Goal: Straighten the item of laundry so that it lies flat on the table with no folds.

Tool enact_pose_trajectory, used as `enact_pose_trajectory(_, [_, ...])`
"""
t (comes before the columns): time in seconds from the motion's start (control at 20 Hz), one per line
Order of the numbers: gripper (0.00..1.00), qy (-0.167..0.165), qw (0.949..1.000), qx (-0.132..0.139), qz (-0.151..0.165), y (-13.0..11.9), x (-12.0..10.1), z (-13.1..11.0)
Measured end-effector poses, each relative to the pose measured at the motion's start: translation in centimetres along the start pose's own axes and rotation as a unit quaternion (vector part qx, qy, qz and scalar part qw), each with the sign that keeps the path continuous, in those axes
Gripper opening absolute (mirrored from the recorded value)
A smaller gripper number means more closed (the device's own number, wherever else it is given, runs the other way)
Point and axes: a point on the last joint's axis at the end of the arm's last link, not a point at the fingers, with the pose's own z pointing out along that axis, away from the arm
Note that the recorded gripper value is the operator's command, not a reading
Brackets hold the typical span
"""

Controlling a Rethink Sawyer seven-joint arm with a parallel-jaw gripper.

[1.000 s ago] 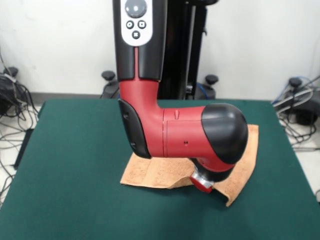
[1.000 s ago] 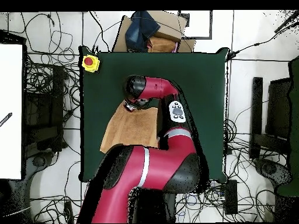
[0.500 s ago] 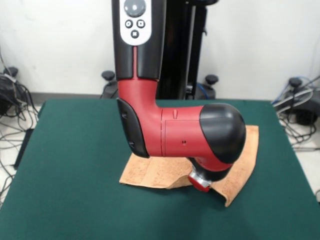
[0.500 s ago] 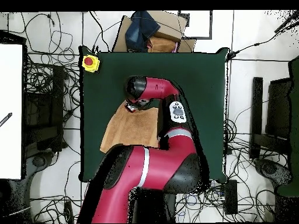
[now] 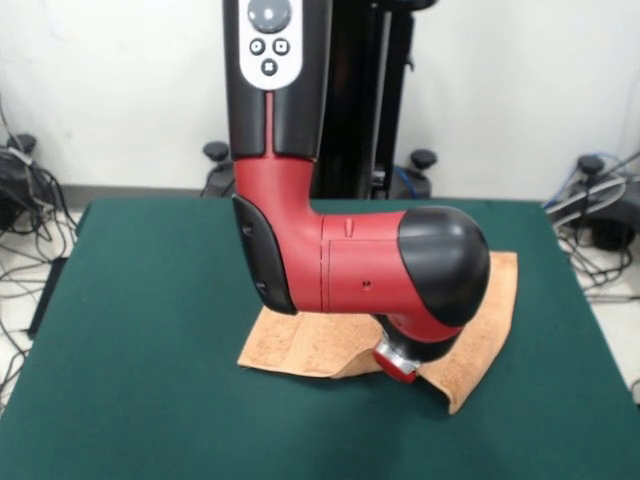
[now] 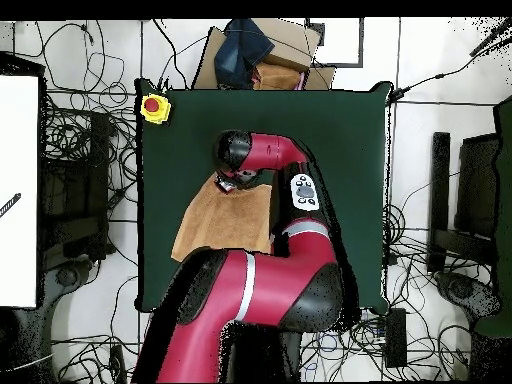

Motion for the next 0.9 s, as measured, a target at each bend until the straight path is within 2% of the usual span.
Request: enact_pose_trajectory(0.9, [0.00,0.021,0.9997,0.009,0.000,-0.05,0.92,0.41])
